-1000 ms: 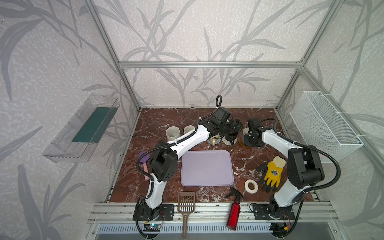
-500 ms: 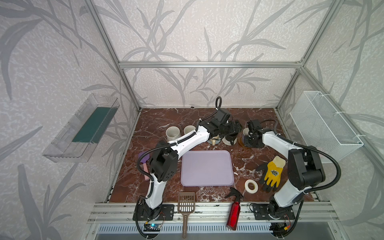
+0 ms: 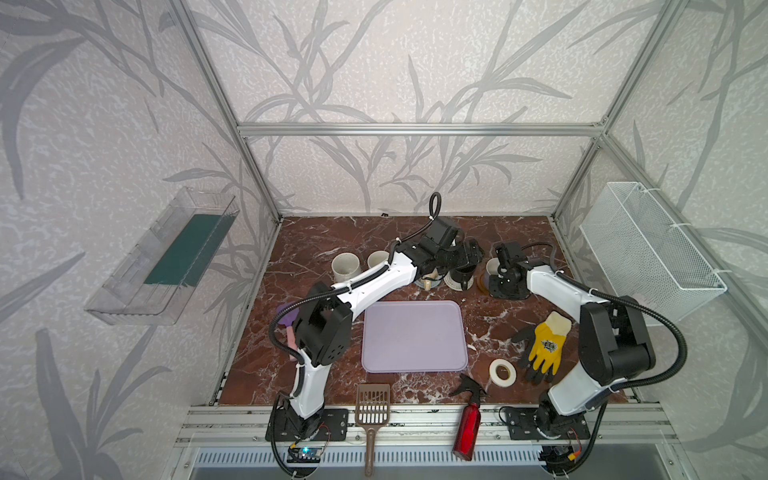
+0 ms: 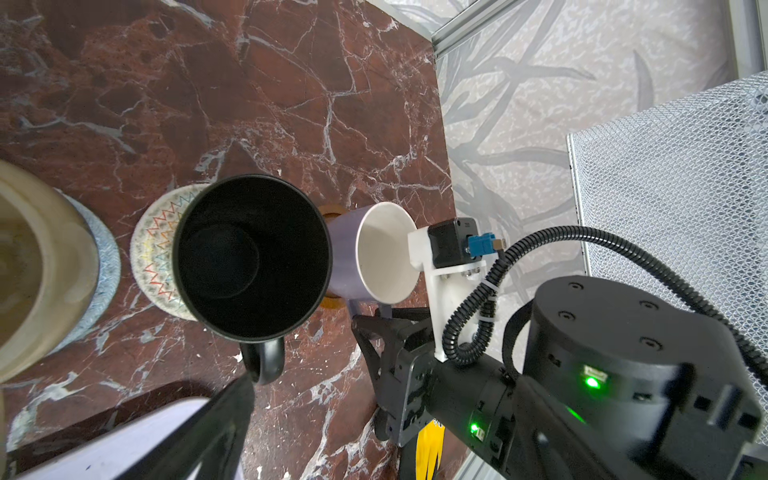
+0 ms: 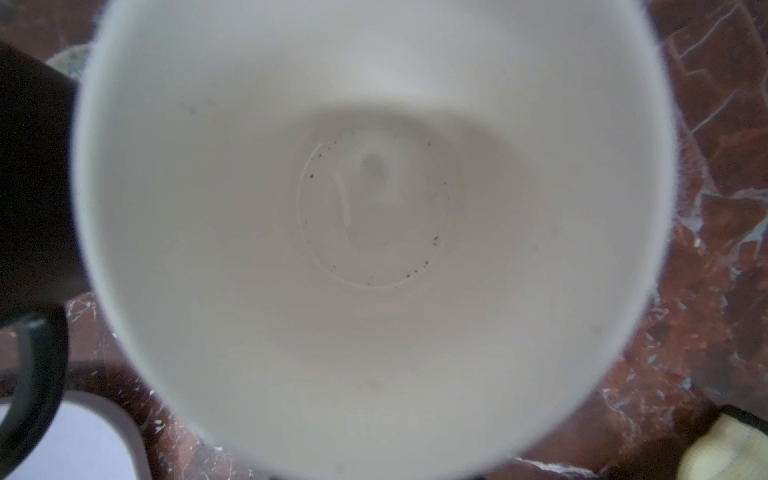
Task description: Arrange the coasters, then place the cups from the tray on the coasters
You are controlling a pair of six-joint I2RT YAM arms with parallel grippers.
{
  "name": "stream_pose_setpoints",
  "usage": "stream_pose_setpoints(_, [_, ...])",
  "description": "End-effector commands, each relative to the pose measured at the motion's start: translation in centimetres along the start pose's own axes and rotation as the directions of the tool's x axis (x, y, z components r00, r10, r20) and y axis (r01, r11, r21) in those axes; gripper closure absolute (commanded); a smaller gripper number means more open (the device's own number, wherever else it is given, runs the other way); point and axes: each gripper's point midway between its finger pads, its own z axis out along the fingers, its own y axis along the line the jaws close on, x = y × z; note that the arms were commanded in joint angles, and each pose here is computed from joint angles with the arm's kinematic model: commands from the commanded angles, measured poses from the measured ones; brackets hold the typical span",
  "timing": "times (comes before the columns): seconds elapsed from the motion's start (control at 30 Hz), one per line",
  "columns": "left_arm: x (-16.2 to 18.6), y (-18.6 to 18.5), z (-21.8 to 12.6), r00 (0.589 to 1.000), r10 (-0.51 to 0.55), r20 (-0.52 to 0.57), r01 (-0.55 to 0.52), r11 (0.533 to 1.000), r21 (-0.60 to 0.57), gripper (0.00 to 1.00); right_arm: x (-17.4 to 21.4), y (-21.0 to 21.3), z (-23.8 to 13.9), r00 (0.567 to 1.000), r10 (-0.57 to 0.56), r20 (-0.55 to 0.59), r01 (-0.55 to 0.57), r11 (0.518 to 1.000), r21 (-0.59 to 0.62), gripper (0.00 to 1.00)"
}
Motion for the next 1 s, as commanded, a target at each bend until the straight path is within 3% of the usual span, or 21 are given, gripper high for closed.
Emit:
stream_pose_setpoints(0.0, [-1.3,-1.8,-2.8,0.998,0.018,0.068,-0.020,0.999,0.031,0.01,0.0,-0.3,-2.4,0.999,0.015,0.042,-0.015,1.000,-0.007,0.50])
stream_pose_setpoints(0.07, [-1.4,-1.7,-3.6,0.996,0.028,0.086,-0.031,0.999,0.032,0.01,-0.1,-0.6,-3.6,0.997,0.028,0.072,-0.027,1.000,-0.008,0.39])
stream_pose_setpoints(0.2, [-1.6,-1.2,-6.0,0.989,0.063,0.134,-0.065,0.998,0.009,0.01,-0.2,-0.9,-6.3,0.989,0.029,0.142,-0.025,0.999,-0.029,0.26])
stream_pose_setpoints(0.4, [-1.2,2.1,-9.9,0.971,0.117,0.209,-0.099,0.991,-0.095,0.01,0.0,-1.5,-9.2,0.964,0.009,0.266,0.006,0.998,-0.056,0.24])
stream_pose_setpoints(0.6, [-1.1,7.8,-15.1,0.936,0.181,0.301,-0.102,0.960,-0.260,0.01,0.4,-3.0,-10.4,0.892,0.030,0.452,-0.012,0.999,-0.042,0.18])
stream_pose_setpoints(0.73, [-0.6,12.5,-18.6,0.895,0.323,0.306,-0.172,0.885,-0.433,0.01,1.0,-3.8,-9.8,0.895,-0.029,0.445,0.024,1.000,0.018,0.15])
stream_pose_setpoints(0.83, [-0.9,16.7,-21.9,0.850,0.406,0.335,-0.162,0.808,-0.566,0.01,1.2,-4.7,-8.7,0.899,0.010,0.437,-0.038,0.998,0.056,0.18])
stream_pose_setpoints(0.97, [-1.5,21.4,-25.1,0.773,0.487,0.407,-0.132,0.750,-0.648,0.03,0.5,-4.8,-7.4,0.858,0.016,0.514,-0.049,0.997,0.051,0.20])
